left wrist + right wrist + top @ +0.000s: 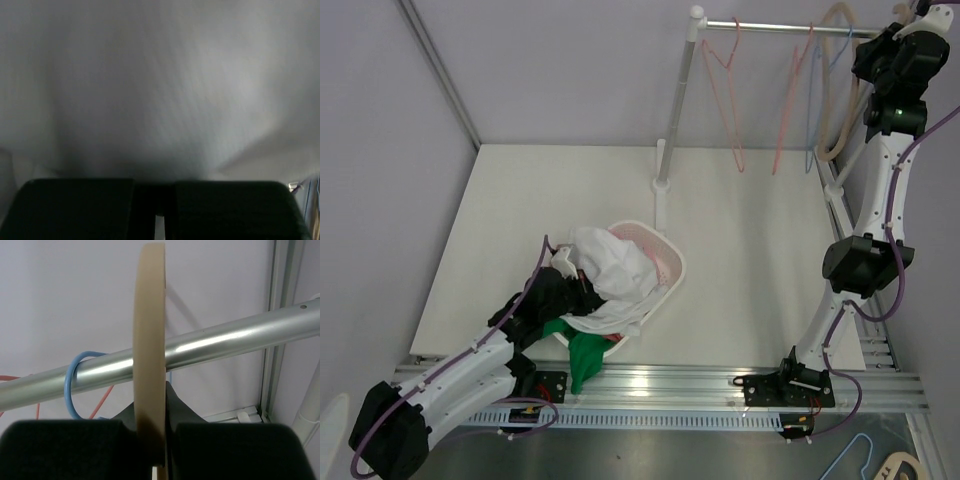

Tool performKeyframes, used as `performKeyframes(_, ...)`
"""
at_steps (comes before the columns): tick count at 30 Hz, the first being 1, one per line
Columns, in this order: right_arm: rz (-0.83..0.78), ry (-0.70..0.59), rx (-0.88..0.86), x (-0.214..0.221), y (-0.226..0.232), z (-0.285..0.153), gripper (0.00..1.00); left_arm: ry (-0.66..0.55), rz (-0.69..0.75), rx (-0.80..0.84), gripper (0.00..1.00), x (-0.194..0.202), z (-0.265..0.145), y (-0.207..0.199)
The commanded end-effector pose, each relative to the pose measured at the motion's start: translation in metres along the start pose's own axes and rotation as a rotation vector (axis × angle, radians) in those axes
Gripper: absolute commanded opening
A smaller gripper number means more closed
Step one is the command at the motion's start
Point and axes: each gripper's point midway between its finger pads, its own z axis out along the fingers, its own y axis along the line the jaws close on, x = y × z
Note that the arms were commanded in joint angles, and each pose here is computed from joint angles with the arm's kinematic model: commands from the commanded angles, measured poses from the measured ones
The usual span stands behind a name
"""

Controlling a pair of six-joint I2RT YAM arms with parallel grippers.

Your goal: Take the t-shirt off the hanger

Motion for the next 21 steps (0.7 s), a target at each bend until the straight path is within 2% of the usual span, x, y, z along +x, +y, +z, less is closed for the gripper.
performKeyframes(1, -0.01, -0.057, -0.037, -0.008, 0.007, 0.012, 0.0, 0.102, -0.083, -0.018, 0.01, 0.036, 0.004, 0.013)
performKeyframes(5, 0.007, 0.012, -0.024, 0.019, 0.001, 0.016, 0.0, 0.089, -0.073, 0.032, 0.01, 0.026, 0.008, 0.0)
performKeyframes(13, 0.039, 0.129, -0.021, 0.064, -0.004, 0.018, 0.0, 0.057, -0.023, 0.013, 0.01, 0.009, 0.003, -0.004)
performKeyframes(21, 0.057, 0.214, 0.002, 0.085, -0.01, 0.006, 0.0, -0.02, 0.013, 0.033, 0.04, -0.016, -0.013, -0.019)
